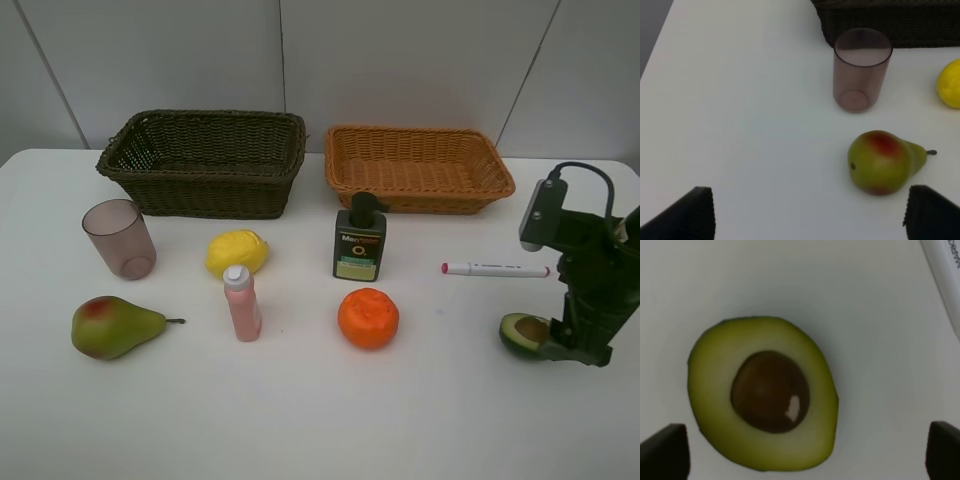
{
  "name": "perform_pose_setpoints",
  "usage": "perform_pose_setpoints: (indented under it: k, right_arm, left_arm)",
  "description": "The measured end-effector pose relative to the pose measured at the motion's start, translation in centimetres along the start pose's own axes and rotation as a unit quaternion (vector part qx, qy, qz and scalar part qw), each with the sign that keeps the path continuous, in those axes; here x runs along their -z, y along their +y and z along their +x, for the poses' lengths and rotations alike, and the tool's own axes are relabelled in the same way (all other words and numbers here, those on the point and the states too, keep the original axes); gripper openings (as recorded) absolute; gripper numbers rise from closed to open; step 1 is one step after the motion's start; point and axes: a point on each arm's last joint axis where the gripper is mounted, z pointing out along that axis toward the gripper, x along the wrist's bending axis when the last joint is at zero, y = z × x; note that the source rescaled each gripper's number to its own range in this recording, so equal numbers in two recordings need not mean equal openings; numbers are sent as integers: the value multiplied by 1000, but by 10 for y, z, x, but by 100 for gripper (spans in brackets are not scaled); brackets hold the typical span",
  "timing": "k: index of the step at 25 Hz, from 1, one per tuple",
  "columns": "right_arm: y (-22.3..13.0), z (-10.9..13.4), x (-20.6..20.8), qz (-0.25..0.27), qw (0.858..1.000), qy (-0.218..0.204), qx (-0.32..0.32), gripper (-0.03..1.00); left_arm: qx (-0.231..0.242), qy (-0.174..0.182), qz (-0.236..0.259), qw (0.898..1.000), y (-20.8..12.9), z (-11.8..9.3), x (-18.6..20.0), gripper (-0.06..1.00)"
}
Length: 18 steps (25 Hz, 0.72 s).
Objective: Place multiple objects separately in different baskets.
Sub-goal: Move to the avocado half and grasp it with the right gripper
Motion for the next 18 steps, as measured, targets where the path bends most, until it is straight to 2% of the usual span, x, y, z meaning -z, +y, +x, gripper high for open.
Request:
perform_pose_setpoints:
  k: [10, 18]
  right_arm:
    - [6, 1, -38, 11, 999, 33, 5, 98]
    - [8, 1, -42, 4, 999, 32, -1, 97]
  left_arm:
    - [0, 0, 0, 1000, 0, 0, 0, 100]
    - [0, 0, 0, 1000, 0, 0, 0, 100]
